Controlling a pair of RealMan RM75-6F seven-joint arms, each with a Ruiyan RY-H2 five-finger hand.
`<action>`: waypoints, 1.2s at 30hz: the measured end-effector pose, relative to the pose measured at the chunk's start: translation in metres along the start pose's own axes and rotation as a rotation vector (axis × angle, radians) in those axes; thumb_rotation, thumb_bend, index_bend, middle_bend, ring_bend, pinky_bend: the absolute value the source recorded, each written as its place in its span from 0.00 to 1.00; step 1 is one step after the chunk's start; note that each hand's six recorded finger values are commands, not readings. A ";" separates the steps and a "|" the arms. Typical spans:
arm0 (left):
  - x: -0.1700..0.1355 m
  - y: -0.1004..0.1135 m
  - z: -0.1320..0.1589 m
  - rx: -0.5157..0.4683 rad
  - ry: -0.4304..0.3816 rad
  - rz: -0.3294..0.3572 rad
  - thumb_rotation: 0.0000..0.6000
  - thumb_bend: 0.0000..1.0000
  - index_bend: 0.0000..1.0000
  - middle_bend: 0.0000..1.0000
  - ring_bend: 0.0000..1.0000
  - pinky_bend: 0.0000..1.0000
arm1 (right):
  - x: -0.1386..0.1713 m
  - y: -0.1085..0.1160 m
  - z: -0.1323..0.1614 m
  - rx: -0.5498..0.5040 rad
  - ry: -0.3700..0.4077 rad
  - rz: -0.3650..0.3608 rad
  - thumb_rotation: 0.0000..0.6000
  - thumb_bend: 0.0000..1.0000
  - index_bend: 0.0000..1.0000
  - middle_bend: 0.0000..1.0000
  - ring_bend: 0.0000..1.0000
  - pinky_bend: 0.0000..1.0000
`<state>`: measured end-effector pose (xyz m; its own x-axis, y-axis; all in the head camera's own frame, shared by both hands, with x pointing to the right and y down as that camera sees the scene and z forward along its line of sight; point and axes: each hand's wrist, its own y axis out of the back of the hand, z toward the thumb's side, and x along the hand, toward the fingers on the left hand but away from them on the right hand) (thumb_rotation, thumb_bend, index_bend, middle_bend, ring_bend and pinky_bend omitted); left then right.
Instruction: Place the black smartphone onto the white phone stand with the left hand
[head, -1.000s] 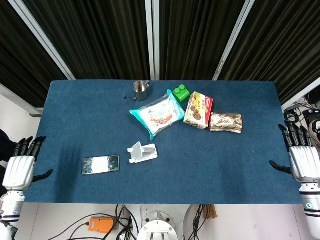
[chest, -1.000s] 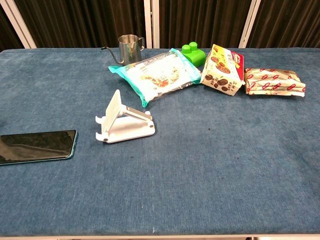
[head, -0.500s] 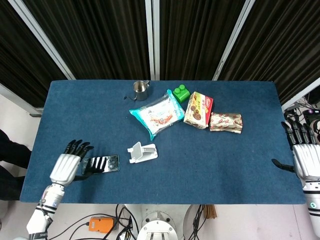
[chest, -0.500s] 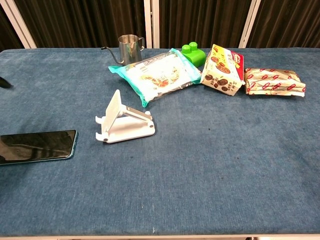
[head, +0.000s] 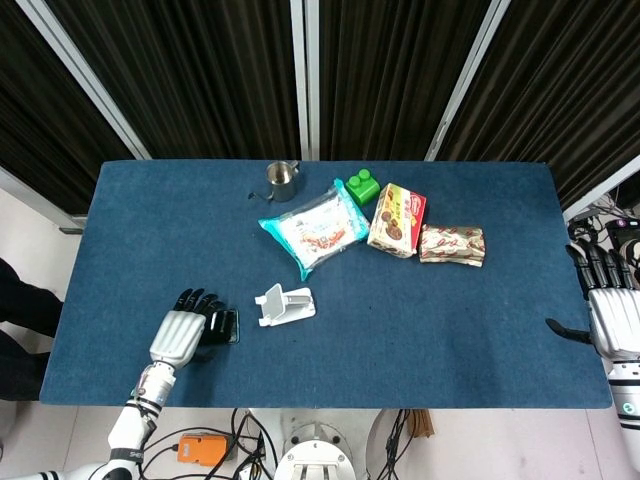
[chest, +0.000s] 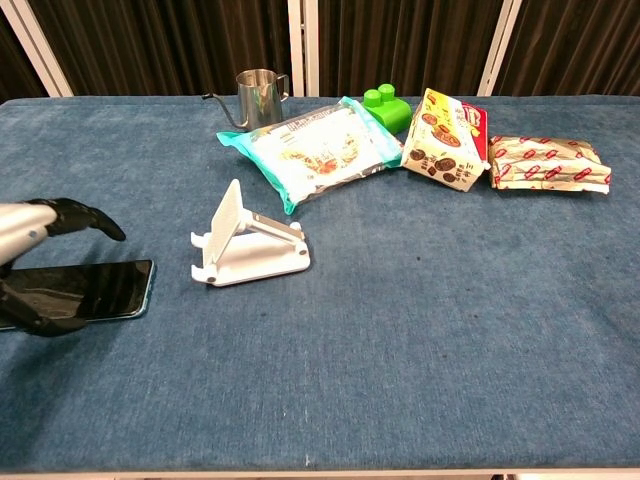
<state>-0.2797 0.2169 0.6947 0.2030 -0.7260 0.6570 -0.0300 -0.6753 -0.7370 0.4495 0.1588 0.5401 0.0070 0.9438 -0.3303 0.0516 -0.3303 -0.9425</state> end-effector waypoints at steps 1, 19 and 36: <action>0.002 -0.002 0.000 0.001 0.009 -0.006 1.00 0.15 0.22 0.14 0.02 0.00 | 0.000 0.000 -0.001 -0.001 -0.003 0.001 1.00 0.10 0.00 0.03 0.00 0.04; 0.016 -0.018 -0.005 -0.016 0.074 -0.071 1.00 0.27 0.39 0.15 0.03 0.00 | -0.001 -0.008 -0.007 -0.018 -0.022 0.024 1.00 0.10 0.00 0.03 0.00 0.04; 0.009 0.008 -0.021 -0.073 -0.060 0.082 1.00 0.43 0.41 0.45 0.38 0.36 | 0.001 -0.010 -0.008 -0.031 -0.030 0.029 1.00 0.10 0.00 0.03 0.00 0.04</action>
<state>-0.2992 0.2024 0.6980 0.2554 -0.7713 0.5829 -0.1197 -0.6235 -0.7726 0.4565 0.1635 0.5492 -0.0213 0.9330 -0.3593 0.0826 -0.3565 -0.9306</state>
